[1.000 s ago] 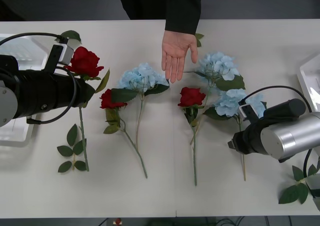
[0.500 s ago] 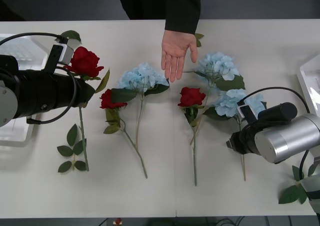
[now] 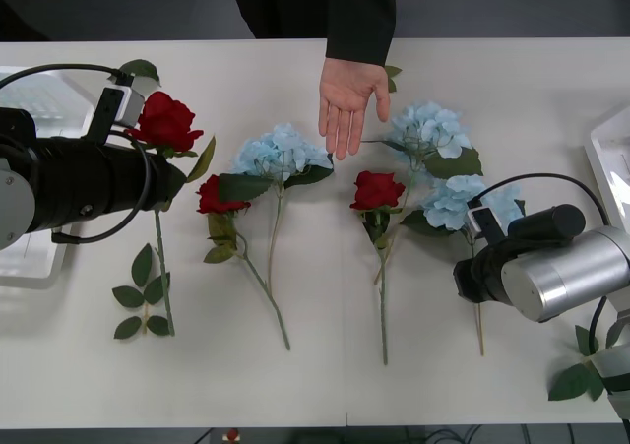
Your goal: Place the red flowers into the right box and the blue flowers into the left box. If a person shows an open palm, hand one flower to the person first, then continue sorting.
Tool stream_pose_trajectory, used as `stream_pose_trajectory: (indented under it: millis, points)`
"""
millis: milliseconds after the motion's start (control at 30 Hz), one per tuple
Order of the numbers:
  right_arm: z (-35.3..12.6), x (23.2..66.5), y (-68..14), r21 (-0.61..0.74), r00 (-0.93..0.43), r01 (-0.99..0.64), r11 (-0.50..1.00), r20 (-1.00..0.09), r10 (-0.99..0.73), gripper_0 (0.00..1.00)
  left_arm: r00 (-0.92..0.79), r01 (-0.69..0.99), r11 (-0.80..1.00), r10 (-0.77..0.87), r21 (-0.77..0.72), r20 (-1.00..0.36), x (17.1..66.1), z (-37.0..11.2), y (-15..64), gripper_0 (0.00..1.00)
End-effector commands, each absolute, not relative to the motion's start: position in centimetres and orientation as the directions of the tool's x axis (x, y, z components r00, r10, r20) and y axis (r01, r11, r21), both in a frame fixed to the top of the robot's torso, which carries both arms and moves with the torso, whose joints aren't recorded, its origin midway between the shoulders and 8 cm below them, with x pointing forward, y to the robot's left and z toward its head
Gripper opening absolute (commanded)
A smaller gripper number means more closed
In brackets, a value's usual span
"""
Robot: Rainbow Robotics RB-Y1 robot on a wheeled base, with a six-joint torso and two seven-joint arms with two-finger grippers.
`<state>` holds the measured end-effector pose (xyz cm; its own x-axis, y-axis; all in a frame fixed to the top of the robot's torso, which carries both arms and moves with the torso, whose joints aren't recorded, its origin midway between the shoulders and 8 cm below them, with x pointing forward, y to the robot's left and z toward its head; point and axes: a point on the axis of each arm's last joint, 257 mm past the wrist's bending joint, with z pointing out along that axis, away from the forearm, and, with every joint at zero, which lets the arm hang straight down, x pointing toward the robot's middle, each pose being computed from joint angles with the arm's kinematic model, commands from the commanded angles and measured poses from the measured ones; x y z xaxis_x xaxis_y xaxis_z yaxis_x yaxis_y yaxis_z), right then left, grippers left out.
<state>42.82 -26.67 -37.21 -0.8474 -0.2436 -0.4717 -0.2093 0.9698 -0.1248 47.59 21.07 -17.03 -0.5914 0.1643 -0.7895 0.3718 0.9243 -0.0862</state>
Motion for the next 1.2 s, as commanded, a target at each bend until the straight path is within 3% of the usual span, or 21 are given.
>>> stream_pose_trajectory:
  millis: [33,333,700,967,1200]
  points:
    - [-37.2,42.9,-25.3,-0.070,-0.850,-0.177,0.982,-0.492,-0.188,0.00,-0.561,0.366,0.927,0.157,-0.074,-0.813,48.0,-15.2,21.2,0.00]
    - [-35.7,43.5,-26.0,-0.072,-0.839,-0.166,0.983,-0.513,-0.180,0.00,-0.562,0.362,0.930,0.157,-0.071,-0.812,48.1,-15.3,21.3,0.00]
    - [-24.9,43.9,-29.9,-0.168,-0.724,-0.199,0.965,-0.639,-0.260,0.00,-0.563,0.362,0.929,0.153,-0.076,-0.812,48.0,-15.3,21.2,0.00]
    - [-14.1,45.4,-28.5,-0.235,-0.452,-0.266,0.935,-0.826,-0.336,0.00,-0.562,0.363,0.928,0.151,-0.079,-0.813,48.1,-15.2,21.1,0.00]
    - [-3.5,48.4,-24.2,-0.297,-0.051,-0.285,0.911,-0.945,-0.324,0.00,-0.563,0.361,0.930,0.151,-0.077,-0.813,48.1,-15.3,21.2,0.00]
